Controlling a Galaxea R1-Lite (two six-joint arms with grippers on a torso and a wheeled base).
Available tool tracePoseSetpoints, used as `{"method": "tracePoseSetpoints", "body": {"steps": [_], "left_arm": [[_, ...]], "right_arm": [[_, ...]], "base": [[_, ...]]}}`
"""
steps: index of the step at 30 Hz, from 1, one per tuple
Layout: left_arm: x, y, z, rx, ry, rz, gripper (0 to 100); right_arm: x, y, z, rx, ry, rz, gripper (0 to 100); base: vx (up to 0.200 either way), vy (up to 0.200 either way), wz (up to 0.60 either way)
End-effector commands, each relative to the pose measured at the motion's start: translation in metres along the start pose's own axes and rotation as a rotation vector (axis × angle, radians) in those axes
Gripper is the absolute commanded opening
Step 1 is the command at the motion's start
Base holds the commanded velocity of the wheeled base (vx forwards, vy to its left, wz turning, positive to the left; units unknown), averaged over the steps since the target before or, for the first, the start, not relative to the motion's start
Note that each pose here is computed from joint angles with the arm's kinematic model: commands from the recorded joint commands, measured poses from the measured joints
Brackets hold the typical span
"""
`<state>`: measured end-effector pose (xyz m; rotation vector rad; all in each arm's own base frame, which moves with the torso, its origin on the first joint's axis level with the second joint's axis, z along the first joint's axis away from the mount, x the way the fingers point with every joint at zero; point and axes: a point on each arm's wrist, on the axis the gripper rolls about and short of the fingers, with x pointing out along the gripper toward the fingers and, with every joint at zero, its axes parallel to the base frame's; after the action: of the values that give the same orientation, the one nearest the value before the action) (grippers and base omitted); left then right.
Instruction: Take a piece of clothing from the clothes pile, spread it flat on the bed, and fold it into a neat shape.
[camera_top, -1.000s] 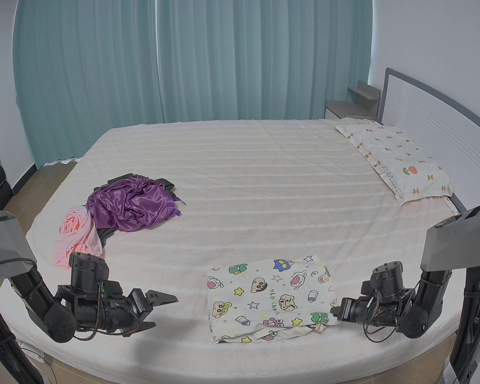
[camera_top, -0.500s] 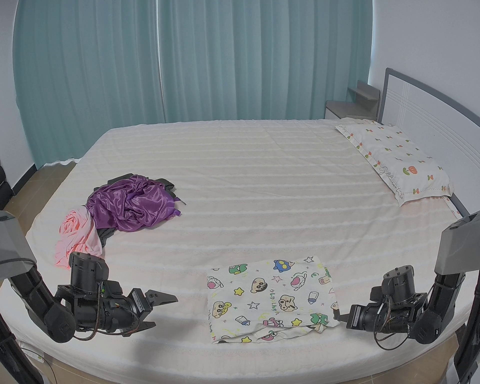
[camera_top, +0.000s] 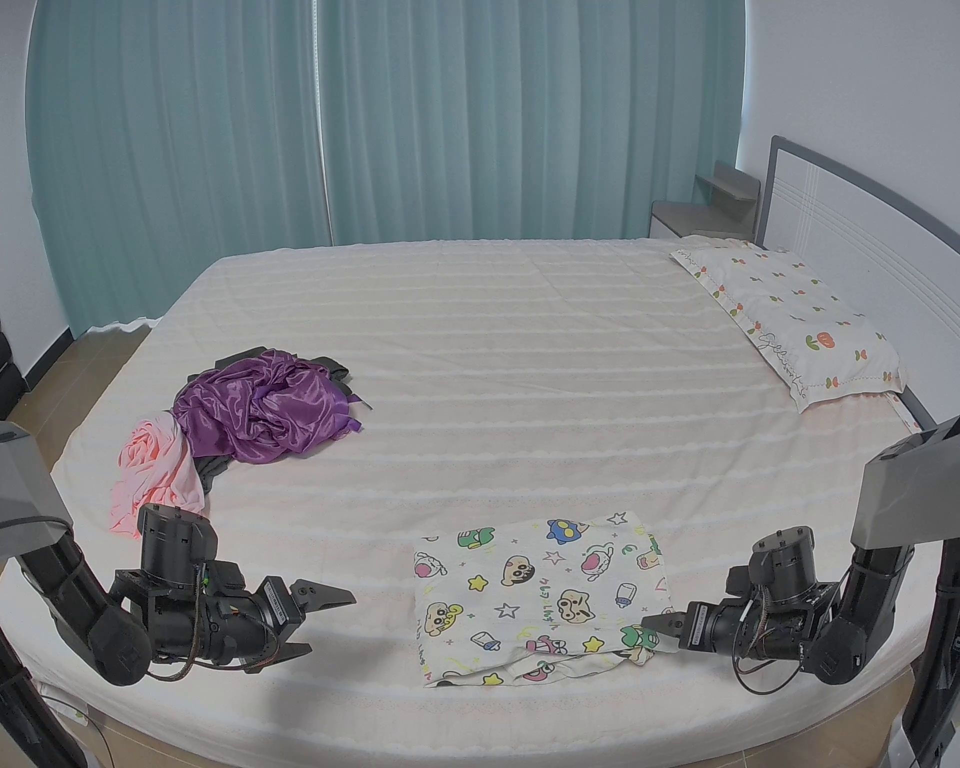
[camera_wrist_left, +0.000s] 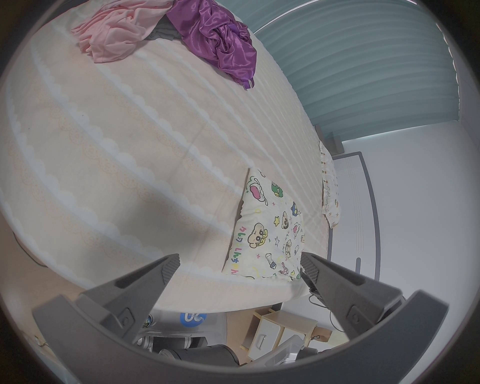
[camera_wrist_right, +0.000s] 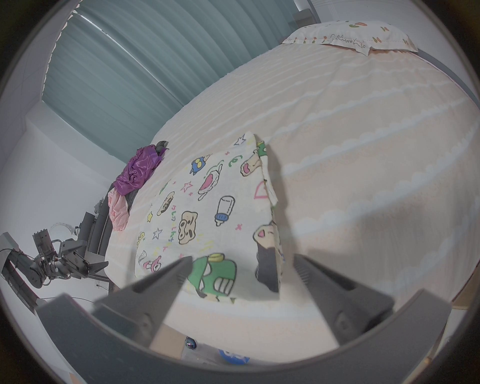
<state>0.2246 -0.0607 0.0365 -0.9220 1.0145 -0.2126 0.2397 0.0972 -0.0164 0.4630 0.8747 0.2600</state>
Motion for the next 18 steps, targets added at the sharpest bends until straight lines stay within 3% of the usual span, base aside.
{"method": "tracePoseSetpoints", "body": {"steps": [1,4,5,18], "left_arm": [[0.000,0.000,0.000,0.000,-0.001,-0.001,100],[0.000,0.000,0.000,0.000,-0.001,-0.001,100],[0.000,0.000,0.000,0.000,-0.001,-0.001,100],[-0.001,0.000,0.000,0.000,-0.001,-0.001,100]], "right_arm": [[0.012,0.001,-0.004,-0.008,0.021,0.002,100],[0.019,0.002,-0.006,-0.015,0.031,0.005,100],[0.021,0.003,-0.006,-0.015,0.033,0.006,0],[0.010,-0.001,-0.011,-0.006,0.048,-0.013,0]], "base": [[0.000,0.000,0.00],[0.000,0.000,0.00],[0.000,0.000,0.00],[0.000,0.000,0.00]]}}
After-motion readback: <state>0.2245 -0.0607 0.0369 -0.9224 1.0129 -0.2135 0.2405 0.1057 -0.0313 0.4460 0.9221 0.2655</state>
